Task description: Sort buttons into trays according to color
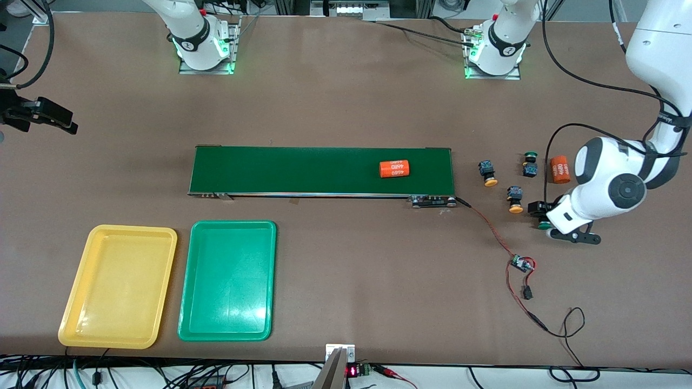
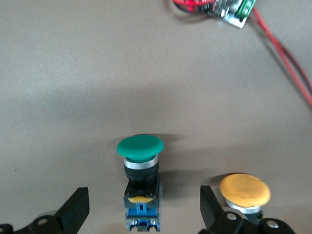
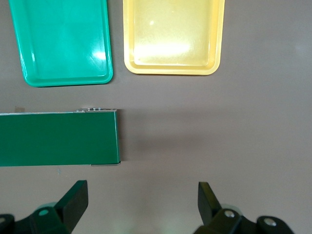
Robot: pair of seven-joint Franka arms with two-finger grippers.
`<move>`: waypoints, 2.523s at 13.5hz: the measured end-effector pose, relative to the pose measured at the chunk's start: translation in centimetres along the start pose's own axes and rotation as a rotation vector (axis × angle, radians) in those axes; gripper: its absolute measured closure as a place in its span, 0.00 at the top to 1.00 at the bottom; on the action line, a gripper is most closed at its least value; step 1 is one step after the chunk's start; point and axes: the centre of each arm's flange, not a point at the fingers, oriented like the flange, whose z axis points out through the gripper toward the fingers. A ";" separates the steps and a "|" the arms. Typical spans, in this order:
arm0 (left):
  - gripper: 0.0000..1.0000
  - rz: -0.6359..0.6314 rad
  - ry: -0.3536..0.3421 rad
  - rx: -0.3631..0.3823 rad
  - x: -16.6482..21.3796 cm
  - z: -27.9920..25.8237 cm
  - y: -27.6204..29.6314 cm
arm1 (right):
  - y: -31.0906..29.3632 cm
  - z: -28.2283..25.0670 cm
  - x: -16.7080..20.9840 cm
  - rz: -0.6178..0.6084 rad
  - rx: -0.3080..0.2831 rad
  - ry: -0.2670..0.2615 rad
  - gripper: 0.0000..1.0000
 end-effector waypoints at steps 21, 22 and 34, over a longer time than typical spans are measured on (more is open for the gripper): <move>0.33 -0.010 -0.261 -0.179 -0.1 -11.6 28.0 | 0.0 0.1 -0.1 0.001 0.000 -0.005 1.00; 0.33 -0.039 -0.247 -0.171 -0.7 -11.4 31.5 | 0.0 0.1 -0.1 0.001 0.000 -0.006 1.00; 0.89 -0.189 -0.162 -0.179 -2.7 -10.9 37.6 | 0.0 0.1 -0.1 0.001 0.000 -0.006 1.00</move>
